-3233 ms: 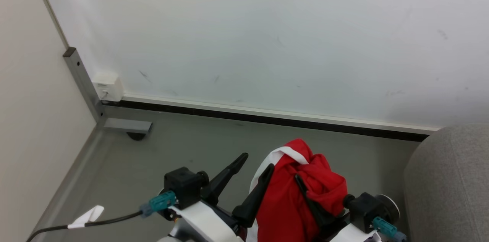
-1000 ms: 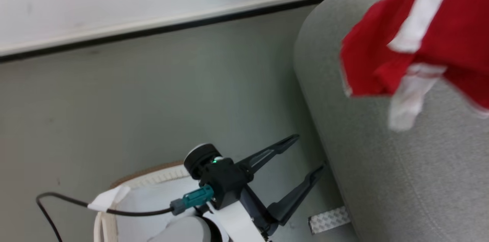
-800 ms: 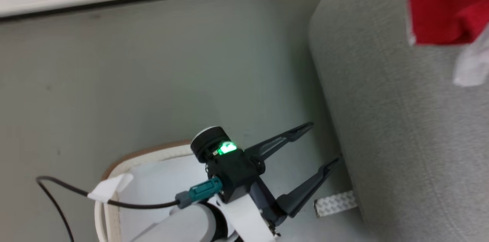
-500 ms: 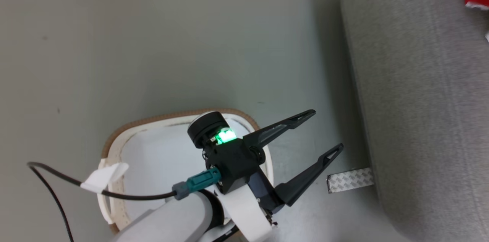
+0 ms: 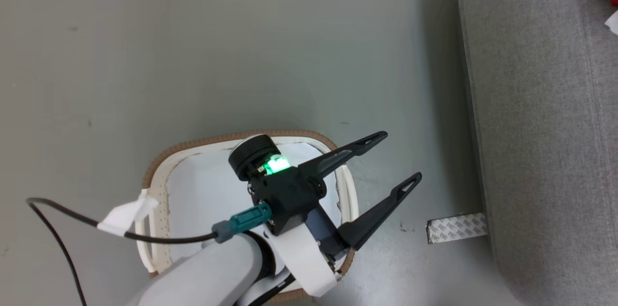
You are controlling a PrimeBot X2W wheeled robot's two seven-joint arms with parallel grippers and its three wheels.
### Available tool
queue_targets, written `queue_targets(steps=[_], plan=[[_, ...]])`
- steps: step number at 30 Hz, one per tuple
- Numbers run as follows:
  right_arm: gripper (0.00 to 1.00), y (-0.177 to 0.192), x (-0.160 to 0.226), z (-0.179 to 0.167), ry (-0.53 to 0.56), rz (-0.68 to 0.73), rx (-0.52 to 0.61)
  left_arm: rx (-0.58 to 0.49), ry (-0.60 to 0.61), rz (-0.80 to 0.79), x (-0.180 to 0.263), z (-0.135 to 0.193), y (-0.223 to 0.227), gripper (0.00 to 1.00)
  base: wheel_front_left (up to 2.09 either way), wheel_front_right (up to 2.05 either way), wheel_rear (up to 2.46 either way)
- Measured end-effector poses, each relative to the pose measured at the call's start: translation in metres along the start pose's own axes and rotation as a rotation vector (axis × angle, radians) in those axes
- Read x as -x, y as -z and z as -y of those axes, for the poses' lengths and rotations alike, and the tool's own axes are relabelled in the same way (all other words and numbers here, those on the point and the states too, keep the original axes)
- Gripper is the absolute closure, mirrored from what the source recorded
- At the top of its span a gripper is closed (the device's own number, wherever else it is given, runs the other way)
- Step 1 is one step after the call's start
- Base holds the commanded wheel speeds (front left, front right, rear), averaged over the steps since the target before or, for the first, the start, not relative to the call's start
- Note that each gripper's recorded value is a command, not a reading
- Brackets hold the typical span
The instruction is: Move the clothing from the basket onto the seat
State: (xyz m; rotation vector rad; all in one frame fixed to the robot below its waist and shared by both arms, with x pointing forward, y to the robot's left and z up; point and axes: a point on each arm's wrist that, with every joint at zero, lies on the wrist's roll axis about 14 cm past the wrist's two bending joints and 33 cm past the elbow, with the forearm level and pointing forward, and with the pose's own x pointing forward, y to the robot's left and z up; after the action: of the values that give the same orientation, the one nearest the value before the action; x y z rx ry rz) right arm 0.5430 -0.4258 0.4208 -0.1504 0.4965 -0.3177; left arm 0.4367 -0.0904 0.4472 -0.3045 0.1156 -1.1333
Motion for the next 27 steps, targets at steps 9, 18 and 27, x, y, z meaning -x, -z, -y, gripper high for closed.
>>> queue_targets(steps=[9,18,27], plan=[[0.00,0.014,0.027,0.005,-0.004,-0.092,-0.048,-0.043,-0.006,0.026,0.002,0.015,-0.023,0.00,0.00,0.00,0.00],[0.00,-0.017,0.086,0.039,0.000,-0.078,0.061,-0.086,-0.049,0.084,0.012,0.044,-0.059,0.00,0.00,0.00,0.00],[0.00,-0.107,0.167,0.058,-0.046,0.215,0.100,-0.175,-0.211,0.209,0.045,0.057,-0.118,0.00,0.00,0.00,0.00]])
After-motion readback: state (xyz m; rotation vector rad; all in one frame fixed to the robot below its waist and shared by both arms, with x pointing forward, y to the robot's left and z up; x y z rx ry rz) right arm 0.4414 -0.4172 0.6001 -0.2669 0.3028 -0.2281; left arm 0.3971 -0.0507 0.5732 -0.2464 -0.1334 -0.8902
